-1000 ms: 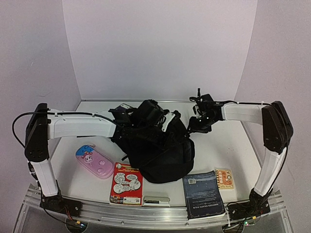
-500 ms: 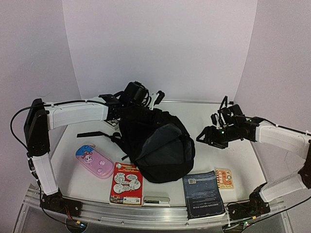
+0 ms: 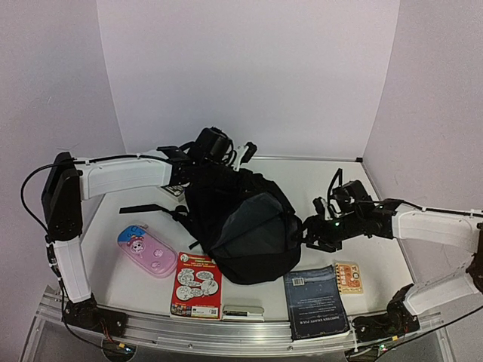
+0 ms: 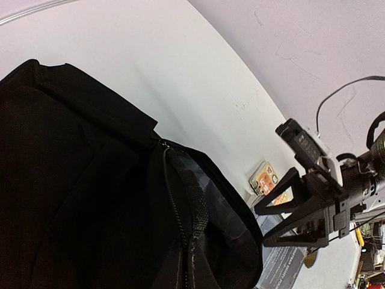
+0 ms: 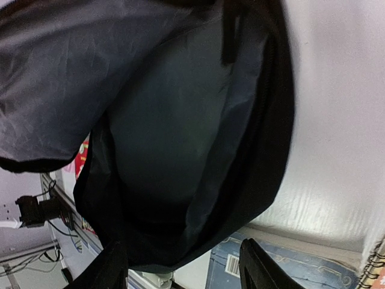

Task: Pack the student bag
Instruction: Unzip the student bag at the center of the board.

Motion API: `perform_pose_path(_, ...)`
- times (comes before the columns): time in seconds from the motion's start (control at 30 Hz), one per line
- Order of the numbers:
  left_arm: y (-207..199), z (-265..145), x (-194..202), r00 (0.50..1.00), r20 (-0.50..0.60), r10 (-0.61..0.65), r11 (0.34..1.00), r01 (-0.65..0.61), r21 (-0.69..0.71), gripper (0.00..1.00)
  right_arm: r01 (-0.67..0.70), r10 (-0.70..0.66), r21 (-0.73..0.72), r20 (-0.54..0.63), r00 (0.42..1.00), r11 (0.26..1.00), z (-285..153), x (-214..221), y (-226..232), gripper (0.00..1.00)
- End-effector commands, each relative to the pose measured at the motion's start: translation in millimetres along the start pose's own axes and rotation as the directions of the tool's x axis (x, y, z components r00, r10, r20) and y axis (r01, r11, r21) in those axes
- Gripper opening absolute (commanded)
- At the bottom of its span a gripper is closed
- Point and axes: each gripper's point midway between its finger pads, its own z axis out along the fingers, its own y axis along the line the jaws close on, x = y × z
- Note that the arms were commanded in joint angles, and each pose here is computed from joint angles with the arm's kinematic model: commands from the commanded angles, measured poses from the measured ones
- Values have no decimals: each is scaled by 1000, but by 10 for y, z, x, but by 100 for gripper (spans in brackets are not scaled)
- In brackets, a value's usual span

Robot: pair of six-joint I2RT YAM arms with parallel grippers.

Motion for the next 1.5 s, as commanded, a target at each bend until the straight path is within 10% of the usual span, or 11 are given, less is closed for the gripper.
perform_pose_path(0.0, -113, -141, -308, 997, 79, 20, 1000, -22, 19, 0, -11, 10, -65, -12, 1000, 998, 163, 105, 175, 48)
perform_pose_path(0.3, 86, -241, -392, 997, 82, -16, 1000, 16, -1, 0, 27, -32, 53, 90, 995, 998, 220, -195, 46, 0)
perform_pose_path(0.7, 467, -296, -470, 995, 57, -86, 996, 86, -3, 0, 44, -125, 378, 193, 973, 925, 104, -1461, -921, 0)
perform_pose_path(1.13, 2317, -193, -756, 980, 129, -153, 983, 164, -83, 0, 70, -170, 456, 183, 968, 887, 326, -2205, -1170, 0)
perform_pose_path(1.37, 2666, -98, -623, 984, 108, -140, 970, 159, -186, 2, 94, -183, 445, 161, 970, 891, 411, -2299, -1135, 1)
perform_pose_path(1.47, 2641, -134, -660, 983, 116, -139, 969, 160, -188, 22, 110, -190, 419, 154, 970, 901, 375, -2289, -1051, 28)
